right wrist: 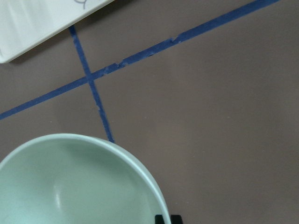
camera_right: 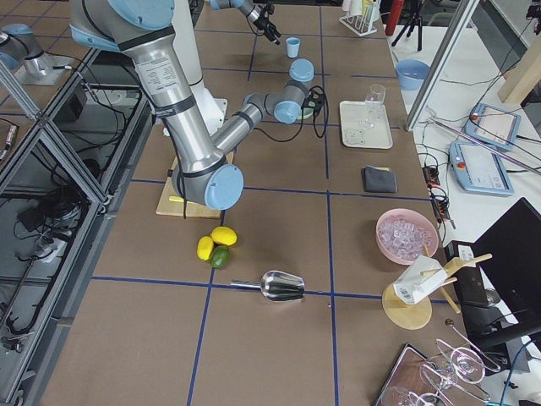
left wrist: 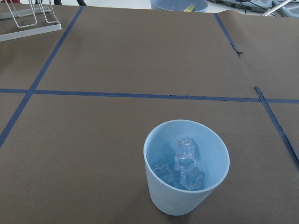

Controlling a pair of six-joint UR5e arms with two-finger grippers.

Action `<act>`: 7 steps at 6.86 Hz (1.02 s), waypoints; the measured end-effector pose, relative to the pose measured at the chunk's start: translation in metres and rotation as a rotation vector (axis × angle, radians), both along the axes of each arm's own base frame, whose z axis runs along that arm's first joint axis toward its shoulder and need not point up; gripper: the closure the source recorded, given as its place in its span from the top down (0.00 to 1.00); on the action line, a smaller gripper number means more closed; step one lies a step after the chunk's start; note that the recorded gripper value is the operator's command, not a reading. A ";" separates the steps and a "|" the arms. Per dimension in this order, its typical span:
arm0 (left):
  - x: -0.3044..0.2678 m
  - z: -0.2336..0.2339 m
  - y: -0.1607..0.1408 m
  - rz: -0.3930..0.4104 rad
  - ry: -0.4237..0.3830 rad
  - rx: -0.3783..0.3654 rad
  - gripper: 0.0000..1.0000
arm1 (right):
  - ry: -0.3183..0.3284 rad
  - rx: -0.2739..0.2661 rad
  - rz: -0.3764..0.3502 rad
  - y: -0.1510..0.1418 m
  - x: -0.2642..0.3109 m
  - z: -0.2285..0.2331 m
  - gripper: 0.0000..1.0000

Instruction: Pour ice into bowl

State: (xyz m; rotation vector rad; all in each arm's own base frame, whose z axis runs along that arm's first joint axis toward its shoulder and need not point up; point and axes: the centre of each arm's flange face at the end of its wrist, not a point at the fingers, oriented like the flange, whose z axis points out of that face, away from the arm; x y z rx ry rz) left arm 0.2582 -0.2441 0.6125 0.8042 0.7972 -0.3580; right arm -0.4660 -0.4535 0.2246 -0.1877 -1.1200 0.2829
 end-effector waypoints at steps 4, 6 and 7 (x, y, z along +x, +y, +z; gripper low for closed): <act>0.036 0.016 -0.014 -0.116 -0.032 0.090 0.99 | 0.051 0.012 -0.007 0.020 -0.100 -0.067 0.00; 0.059 0.017 -0.020 -0.136 -0.044 0.123 1.00 | 0.069 0.021 -0.006 0.031 -0.136 -0.082 0.00; 0.061 0.015 -0.023 -0.140 -0.054 0.135 0.99 | 0.086 0.020 -0.005 0.031 -0.157 -0.089 0.00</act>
